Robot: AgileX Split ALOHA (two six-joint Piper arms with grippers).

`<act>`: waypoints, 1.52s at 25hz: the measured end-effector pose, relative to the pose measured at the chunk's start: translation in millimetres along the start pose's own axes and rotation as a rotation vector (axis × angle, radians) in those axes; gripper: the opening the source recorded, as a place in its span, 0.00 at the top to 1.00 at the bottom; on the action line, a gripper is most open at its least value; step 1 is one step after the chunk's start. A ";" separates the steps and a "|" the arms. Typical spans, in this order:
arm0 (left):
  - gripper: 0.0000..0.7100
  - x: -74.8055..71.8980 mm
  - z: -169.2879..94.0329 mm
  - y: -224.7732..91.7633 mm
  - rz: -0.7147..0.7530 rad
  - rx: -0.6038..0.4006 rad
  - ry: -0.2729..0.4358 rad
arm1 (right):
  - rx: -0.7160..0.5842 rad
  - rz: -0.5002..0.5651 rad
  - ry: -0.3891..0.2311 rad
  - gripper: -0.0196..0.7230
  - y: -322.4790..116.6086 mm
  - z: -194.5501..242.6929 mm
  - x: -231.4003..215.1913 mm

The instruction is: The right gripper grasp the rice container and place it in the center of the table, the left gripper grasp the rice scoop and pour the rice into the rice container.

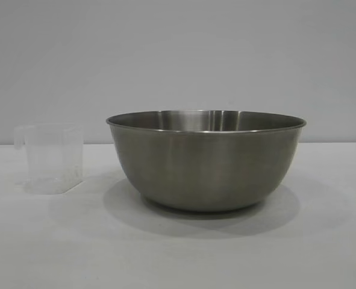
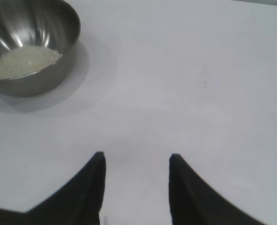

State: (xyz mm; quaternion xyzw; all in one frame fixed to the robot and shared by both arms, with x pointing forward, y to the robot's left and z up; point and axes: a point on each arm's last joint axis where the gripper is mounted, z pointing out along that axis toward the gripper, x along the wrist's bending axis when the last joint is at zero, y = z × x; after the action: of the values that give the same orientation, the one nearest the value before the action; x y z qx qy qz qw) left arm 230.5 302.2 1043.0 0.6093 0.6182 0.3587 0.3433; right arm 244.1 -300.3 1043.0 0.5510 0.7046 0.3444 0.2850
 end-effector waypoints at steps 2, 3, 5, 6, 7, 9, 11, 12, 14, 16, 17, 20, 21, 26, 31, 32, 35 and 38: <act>0.66 0.0 0.0 0.0 0.000 0.000 0.000 | 0.000 0.000 0.000 0.58 0.0 0.0 0.0; 0.66 0.0 0.0 0.0 0.000 0.000 0.000 | 0.000 0.000 0.000 0.58 0.0 0.0 0.0; 0.66 0.0 0.0 0.0 0.000 0.000 0.000 | 0.000 0.000 0.000 0.58 0.0 0.0 0.0; 0.66 0.0 0.0 0.0 0.000 0.000 0.000 | 0.000 0.001 -0.002 0.58 0.0 0.0 0.0; 0.66 0.0 0.0 0.0 0.000 0.000 0.000 | 0.000 0.006 -0.007 0.58 -0.1 -0.1 0.0; 0.66 0.0 0.0 0.0 0.000 0.000 0.000 | -0.015 0.031 -0.041 0.58 -1.4 -1.9 -0.2; 0.66 0.0 0.0 0.0 -0.001 0.000 0.002 | -0.045 0.065 -0.089 0.58 -4.2 -5.7 0.0; 0.66 -0.1 0.0 0.0 -0.006 0.000 0.010 | -0.066 0.077 -0.107 0.58 -6.1 -8.2 0.4; 0.66 -0.3 -0.1 0.0 -0.021 0.001 0.036 | -0.090 0.099 -0.140 0.58 -8.4 -10.9 1.1; 0.66 -0.8 -0.4 -0.2 -0.036 -0.001 0.058 | -0.092 0.112 -0.161 0.58 -9.2 -11.6 1.4; 0.66 -0.8 -0.4 -0.2 -0.041 -0.001 0.066 | -0.092 0.117 -0.168 0.58 -9.2 -11.6 1.5; 0.66 -0.9 -0.4 -0.3 -0.045 -0.001 0.074 | -0.092 0.121 -0.175 0.58 -9.2 -11.6 1.6; 0.66 -0.9 -0.4 -0.3 -0.046 -0.001 0.075 | -0.092 0.121 -0.175 0.58 -9.2 -11.6 1.6; 0.66 -0.9 -0.4 -0.3 -0.046 -0.001 0.074 | -0.092 0.121 -0.175 0.58 -9.2 -11.6 1.6; 0.66 -0.9 -0.4 -0.3 -0.045 -0.001 0.074 | -0.092 0.122 -0.168 0.58 -9.1 -11.5 2.2; 0.66 -0.9 -0.4 -0.3 -0.045 -0.001 0.074 | -0.093 0.124 -0.168 0.58 -9.1 -11.5 2.2; 0.66 -0.9 -0.4 -0.3 -0.045 -0.001 0.074 | -0.094 0.136 -0.166 0.58 -9.1 -11.5 2.3; 0.66 -0.9 -0.4 -0.3 -0.045 -0.001 0.074 | -0.094 0.142 -0.166 0.58 -9.1 -11.5 2.3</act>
State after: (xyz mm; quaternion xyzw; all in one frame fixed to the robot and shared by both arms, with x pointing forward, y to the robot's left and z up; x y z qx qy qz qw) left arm 230.0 301.3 1043.0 0.5813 0.6439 0.3736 0.3285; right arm 229.4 -301.4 1042.6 0.6122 0.6208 0.3497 0.3429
